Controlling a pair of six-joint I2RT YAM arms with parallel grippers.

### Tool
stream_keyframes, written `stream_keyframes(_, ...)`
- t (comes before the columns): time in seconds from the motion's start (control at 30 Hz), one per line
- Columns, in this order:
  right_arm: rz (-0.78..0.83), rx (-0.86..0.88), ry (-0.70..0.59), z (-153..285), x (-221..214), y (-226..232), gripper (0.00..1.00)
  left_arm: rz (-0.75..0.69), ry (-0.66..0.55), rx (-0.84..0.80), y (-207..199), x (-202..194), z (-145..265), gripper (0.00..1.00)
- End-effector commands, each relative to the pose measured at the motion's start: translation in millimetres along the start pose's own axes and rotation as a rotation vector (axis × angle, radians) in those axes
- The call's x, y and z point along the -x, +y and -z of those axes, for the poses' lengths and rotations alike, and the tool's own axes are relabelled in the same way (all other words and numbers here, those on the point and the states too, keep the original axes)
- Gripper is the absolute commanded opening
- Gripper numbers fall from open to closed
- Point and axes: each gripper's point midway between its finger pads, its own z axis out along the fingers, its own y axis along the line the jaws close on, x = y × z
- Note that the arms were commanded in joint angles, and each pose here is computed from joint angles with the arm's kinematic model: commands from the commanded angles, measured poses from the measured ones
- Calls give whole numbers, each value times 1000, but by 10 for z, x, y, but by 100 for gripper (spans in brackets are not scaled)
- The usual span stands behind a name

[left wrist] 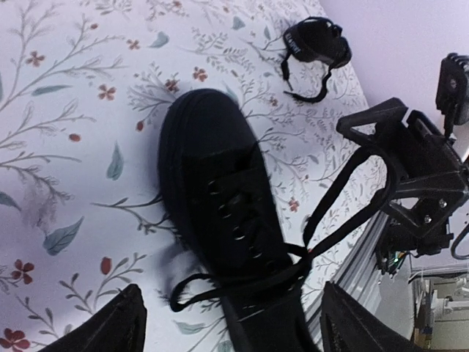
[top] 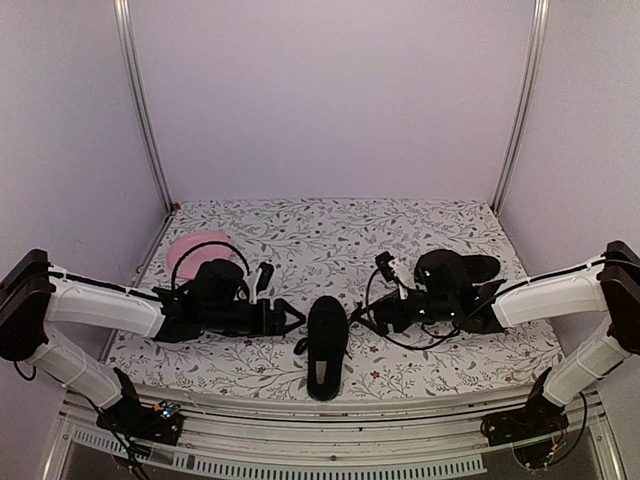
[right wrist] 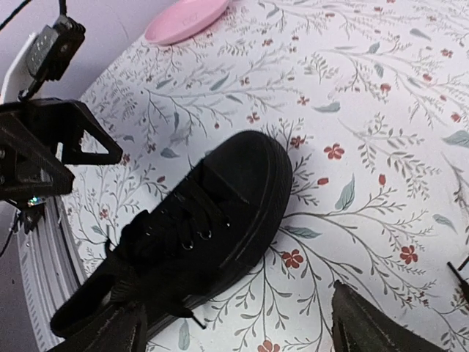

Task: Tie the shoes
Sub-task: Pull the loops with the shoelace from the shoe, then pick up the shoe at the center of the board.

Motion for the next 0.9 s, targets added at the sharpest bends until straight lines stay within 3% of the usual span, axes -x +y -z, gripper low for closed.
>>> stream_keyframes(0.0, -60, -65, -68, 254, 240, -137, 89, -29, 57, 99, -153, -98, -2, 83)
stream_keyframes(0.33, -156, -155, -128, 571, 265, -440, 93, -46, 219, 310, -228, -591, -229, 84)
stream_keyframes(0.57, -188, -214, -145, 646, 223, -568, 93, -58, 259, 343, -168, -690, -361, 72)
stream_keyframes(0.6, -202, -237, -150, 671, 225, -616, 93, -59, 265, 340, -158, -711, -389, 68)
stream_keyframes(0.63, -223, -256, -158, 704, 234, -660, 94, -62, 270, 336, -147, -733, -414, 58)
stream_keyframes(0.73, -278, -317, -183, 830, 284, -807, 95, -64, 250, 345, -114, -706, -460, 9)
stream_keyframes(0.77, -298, -341, -189, 879, 308, -866, 96, -61, 229, 353, -108, -642, -464, 0)
stream_keyframes(0.87, -340, -431, -205, 1017, 431, -1057, 100, -44, 142, 349, -133, -261, -484, 0)
